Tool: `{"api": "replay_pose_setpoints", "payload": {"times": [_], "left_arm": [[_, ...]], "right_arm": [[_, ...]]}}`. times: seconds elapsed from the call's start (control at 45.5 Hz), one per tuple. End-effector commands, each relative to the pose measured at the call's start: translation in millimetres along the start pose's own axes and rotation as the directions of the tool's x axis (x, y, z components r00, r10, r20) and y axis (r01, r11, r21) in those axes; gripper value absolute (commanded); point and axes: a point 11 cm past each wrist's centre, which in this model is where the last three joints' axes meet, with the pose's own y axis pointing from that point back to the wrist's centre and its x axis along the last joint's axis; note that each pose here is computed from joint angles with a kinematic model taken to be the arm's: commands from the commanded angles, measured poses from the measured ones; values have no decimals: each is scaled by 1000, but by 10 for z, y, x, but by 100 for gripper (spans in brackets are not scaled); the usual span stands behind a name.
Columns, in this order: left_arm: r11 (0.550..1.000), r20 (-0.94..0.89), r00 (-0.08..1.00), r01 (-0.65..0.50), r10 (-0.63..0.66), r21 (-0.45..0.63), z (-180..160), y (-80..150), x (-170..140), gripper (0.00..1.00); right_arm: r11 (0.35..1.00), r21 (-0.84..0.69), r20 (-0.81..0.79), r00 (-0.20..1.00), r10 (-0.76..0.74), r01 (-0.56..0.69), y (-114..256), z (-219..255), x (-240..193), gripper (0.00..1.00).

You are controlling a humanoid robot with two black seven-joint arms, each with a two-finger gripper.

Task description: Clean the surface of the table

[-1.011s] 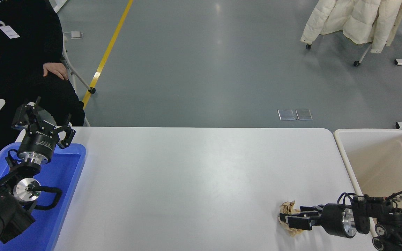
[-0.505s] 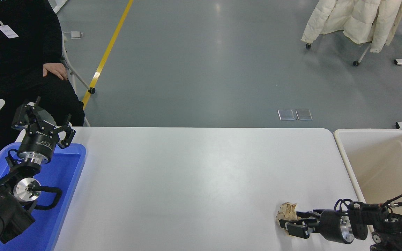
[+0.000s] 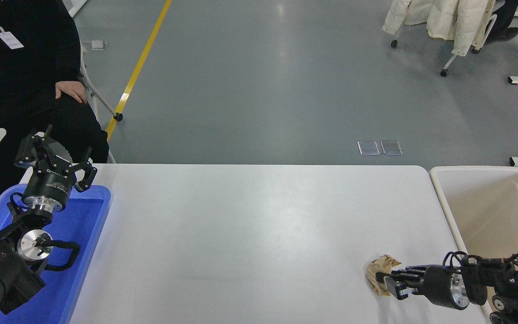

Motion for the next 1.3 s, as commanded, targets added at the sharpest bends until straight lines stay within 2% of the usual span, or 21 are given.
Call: {"api": "replay_pose_setpoints", "payload": {"times": [0.0,0.286,0.484,0.681,0.857,1.275], "left_arm": [[1000,-1,1000,1,-1,0,-1,-1,-3,100],[1000,-1,1000,1,-1,0,-1,-1,-3,100],[1000,-1,1000,1,-1,0,-1,-1,-3,100],[1000,0,1000,0,0,0,1,0,1,100],[1000,-1,1000,1,-1,0,-1,-1,-3,100],[1000,-1,1000,1,-1,0,-1,-1,-3,100]], "right_arm": [[1000,-26,-16,1000,11,-12,298,96,196,0],[992,-119,181,982,59,-38,1096,336,788,0],[984,-168,276,955,105,-60,1710,454,1186,0],[981,-189,320,941,109,-50,2112,462,1450,0],[983,-177,349,930,113,-53,2287,412,1611,0],[978,-199,360,925,125,-55,2297,502,1610,0]]}}
